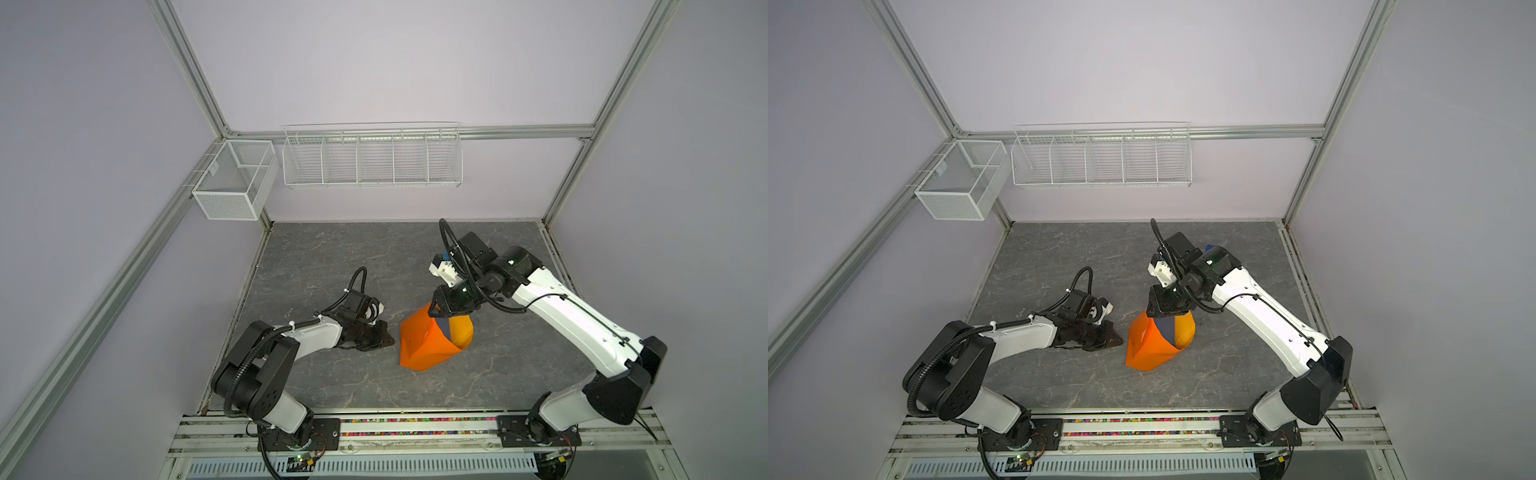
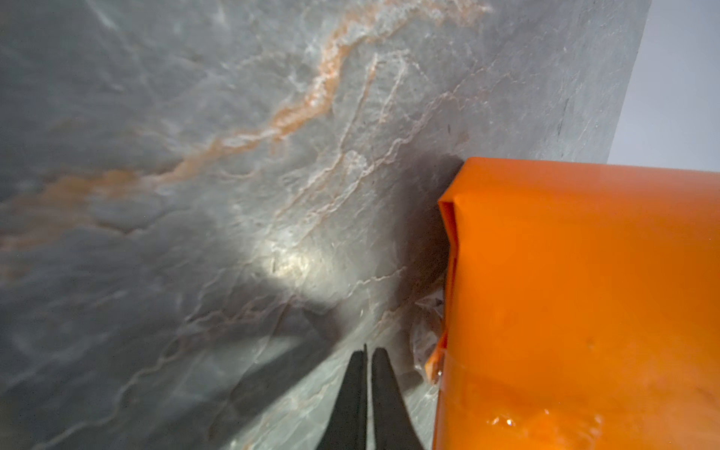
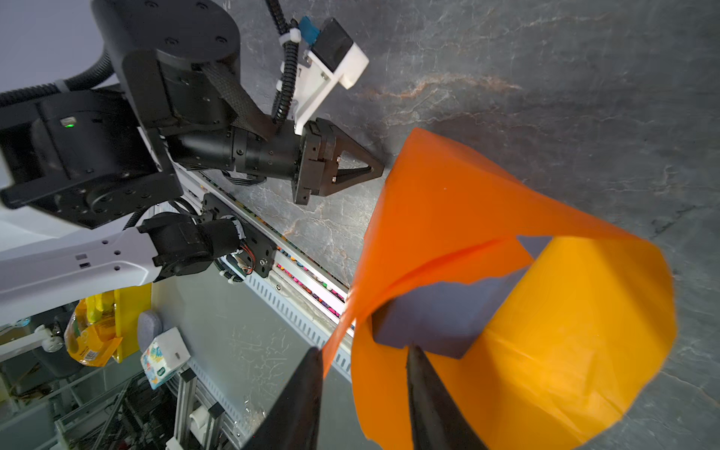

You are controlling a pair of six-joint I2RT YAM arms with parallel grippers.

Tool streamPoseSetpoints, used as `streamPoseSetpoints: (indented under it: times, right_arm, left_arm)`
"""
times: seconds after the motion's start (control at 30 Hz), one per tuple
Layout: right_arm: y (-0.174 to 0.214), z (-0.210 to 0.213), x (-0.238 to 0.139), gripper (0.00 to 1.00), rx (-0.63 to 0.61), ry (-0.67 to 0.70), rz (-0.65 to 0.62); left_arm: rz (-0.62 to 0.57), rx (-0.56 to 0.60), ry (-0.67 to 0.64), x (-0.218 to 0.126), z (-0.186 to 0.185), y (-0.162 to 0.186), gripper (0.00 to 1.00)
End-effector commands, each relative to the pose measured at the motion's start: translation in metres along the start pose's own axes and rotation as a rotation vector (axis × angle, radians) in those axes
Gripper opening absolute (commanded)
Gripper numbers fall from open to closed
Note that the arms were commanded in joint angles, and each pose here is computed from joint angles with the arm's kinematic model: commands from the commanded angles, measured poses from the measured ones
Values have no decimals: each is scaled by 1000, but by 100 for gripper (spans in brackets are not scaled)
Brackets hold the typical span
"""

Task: Wrap the gift box in paper

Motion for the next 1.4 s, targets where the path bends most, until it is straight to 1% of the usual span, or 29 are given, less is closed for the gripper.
streamPoseSetpoints:
  times: [0.0,0.13,0.27,0.33,0.43,0.53,0.6,0.67,0.73,0.83,0.9,0.93,1.03,1.1,1.17,1.23,1.37]
  right_arm:
    - [-9,12,13,40,31,-108,-17]
    - [-15,24,24,40,22,-147,-15]
    - [-21,39,29,40,-5,-167,-12]
    - [-24,45,32,42,-19,-170,-8]
    - [-29,60,38,44,-48,-188,3]
    - [-33,80,43,45,-89,-223,17]
    - [-34,92,39,46,-118,-246,11]
    - [-35,96,27,48,-135,-253,-17]
    - [-35,90,14,51,-137,-215,-46]
    - [-31,71,-4,51,-121,-125,-68]
    - [-26,51,-8,48,-109,-26,-60]
    - [-23,42,-8,44,-104,22,-43]
    - [-12,24,0,29,-99,107,22]
    - [-8,23,8,20,-105,105,50]
    - [-7,27,17,15,-113,85,69]
    - [-8,29,29,13,-119,77,89]
    - [-5,30,56,11,-122,69,129]
  left_arm:
    - [-16,9,2,-3,-6,-3,8]
    - [-57,15,-54,-13,-1,-4,8]
    - [-85,18,-71,-21,-2,-5,8]
    - [-92,20,-71,-24,-3,-4,9]
    - [-80,19,-68,-24,-4,-2,9]
    - [-65,12,-80,-20,3,2,8]
    - [-57,8,-78,-18,6,3,8]
    - [-53,3,-72,-16,7,4,8]
    - [-53,3,-67,-15,6,3,8]
    - [-51,5,-70,-14,6,3,7]
    - [-47,6,-70,-13,7,2,7]
    - [-46,7,-70,-13,7,2,7]
    - [-44,3,-72,-12,8,3,6]
    - [-46,4,-73,-12,8,3,6]
    - [-46,2,-72,-12,8,3,6]
    - [-45,0,-74,-11,9,3,6]
    - [-58,-3,-85,-13,10,2,4]
Point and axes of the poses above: each gripper's point midway between its finger pads, its own x axis out along the fingers, its own z axis along the line the jaws close on, y = z × x, the point moved 2 cm from there along -x, back along the fingers, and after that the axes turned 12 degrees about -x, right-handed, at the moved point
